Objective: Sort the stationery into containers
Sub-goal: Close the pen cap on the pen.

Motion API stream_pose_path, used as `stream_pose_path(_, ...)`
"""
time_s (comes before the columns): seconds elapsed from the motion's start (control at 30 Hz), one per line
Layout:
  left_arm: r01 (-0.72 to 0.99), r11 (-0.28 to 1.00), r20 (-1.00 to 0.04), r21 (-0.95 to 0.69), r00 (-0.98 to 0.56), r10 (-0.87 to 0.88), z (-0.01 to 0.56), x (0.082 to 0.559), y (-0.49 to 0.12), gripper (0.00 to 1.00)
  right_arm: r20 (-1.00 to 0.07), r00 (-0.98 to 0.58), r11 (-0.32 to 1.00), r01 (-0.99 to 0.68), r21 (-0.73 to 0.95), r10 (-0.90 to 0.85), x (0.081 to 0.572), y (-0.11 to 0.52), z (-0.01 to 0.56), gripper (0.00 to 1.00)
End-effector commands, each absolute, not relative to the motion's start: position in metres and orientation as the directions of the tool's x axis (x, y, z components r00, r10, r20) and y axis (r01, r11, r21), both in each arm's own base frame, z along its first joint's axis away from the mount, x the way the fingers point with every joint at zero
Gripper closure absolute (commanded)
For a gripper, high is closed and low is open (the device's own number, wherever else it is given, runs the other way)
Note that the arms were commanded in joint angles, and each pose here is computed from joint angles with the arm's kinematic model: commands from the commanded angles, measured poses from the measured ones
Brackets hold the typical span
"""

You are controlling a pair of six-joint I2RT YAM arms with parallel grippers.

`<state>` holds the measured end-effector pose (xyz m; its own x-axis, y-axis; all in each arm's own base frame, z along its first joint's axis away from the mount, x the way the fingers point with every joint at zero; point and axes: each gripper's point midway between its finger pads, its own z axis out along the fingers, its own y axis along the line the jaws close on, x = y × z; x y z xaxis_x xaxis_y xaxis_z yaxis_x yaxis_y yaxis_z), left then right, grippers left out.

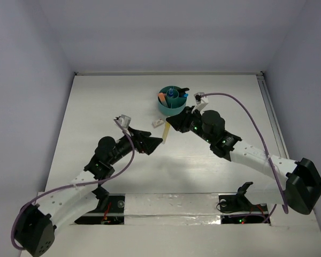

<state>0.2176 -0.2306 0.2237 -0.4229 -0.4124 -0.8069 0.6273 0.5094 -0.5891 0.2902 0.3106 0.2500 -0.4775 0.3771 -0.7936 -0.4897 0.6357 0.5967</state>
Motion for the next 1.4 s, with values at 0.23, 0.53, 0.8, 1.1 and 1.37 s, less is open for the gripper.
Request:
stream_pose_path(0.23,0.717,0.466,-0.854,-0.518,-0.403,-0.330,0.223,0.213,-0.261,0.01,-0.801,-0.424,0.583,-0.549,0.598,0.422,0.291,0.313,0.295,1.00)
stream_pose_path(0.53,0.730,0.474,-0.870,-0.492,-0.391,-0.301,0.219,0.220,-0.278,0.06,-0.764,-0.493,0.504,-0.575,0.645,0.416,0.281,0.328,0.293,1.00)
stream_pose_path(0.8,0.731,0.490,-0.878,-0.475,-0.360,-0.315,0.224,0.224,-0.278,0.47,-0.740,-0.527,0.475,-0.567,0.673,0.419,0.280,0.332,0.288,1.00)
stream_pose_path(1.1,0.752,0.463,-0.880,-0.470,-0.356,-0.315,0.232,0.219,-0.282,0.85,-0.726,-0.544,0.475,-0.550,0.687,0.421,0.281,0.329,0.282,1.00)
stream_pose_path(1.37,0.749,0.501,-0.891,-0.434,-0.274,-0.362,0.266,0.226,-0.272,1.00,-0.691,-0.633,0.492,-0.504,0.710,0.348,0.273,0.334,0.227,1.00)
